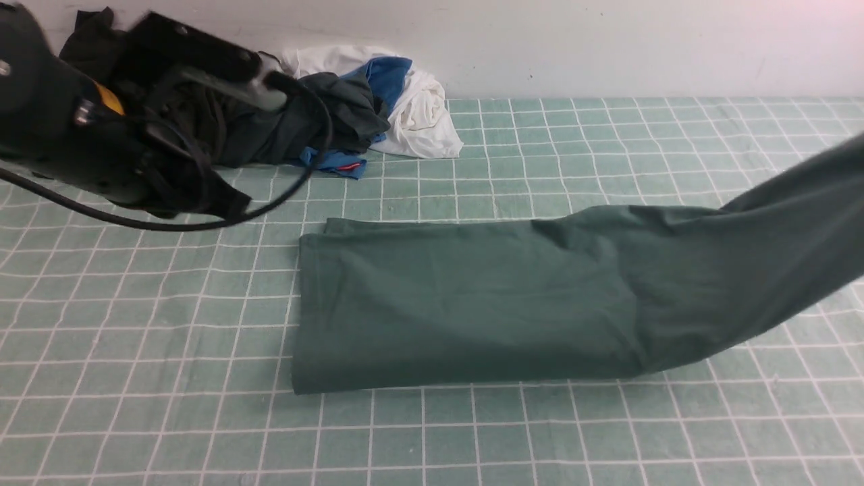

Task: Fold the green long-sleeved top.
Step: Use the right arm to drag the right edge of the fabric to the left and folds it over the left edge

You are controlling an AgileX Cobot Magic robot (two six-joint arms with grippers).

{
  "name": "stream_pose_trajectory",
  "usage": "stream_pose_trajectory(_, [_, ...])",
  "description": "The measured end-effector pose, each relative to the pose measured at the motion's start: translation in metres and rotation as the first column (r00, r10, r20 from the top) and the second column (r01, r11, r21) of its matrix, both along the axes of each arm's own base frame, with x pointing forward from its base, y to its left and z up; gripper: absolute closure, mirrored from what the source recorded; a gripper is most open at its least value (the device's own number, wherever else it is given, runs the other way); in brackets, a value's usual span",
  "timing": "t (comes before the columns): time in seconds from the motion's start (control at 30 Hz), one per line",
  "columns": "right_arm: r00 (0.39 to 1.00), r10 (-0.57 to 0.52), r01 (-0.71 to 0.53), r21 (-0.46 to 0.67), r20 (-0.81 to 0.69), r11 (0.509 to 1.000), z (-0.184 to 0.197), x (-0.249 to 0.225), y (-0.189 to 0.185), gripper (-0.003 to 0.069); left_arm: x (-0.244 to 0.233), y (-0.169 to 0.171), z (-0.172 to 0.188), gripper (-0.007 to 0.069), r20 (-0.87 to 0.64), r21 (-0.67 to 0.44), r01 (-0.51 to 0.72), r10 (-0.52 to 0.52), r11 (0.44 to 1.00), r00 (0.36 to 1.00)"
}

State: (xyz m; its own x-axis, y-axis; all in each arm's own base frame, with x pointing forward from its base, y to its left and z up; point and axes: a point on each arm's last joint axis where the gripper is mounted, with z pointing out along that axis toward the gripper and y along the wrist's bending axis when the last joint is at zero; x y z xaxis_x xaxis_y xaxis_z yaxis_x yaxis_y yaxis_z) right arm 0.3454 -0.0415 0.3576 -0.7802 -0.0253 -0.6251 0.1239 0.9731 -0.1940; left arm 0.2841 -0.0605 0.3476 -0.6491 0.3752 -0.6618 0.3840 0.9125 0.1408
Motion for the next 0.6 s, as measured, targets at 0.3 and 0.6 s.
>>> stream_pose_trajectory(0.3, [0.853,0.498,-0.512,0.068,0.157,0.856,0.052,0.017,0.175,0.0638,-0.068,0.013,0.055,0.0628,0.122,-0.033,0.005,-0.001,0.999,0.993])
stream_pose_trajectory(0.6, [0.690,0.722,-0.716,0.207,0.059,0.667,-0.036,0.027,0.327,0.0638,-0.121,0.022,0.071,0.0628,0.122,-0.054,0.018,-0.012,0.998,0.993])
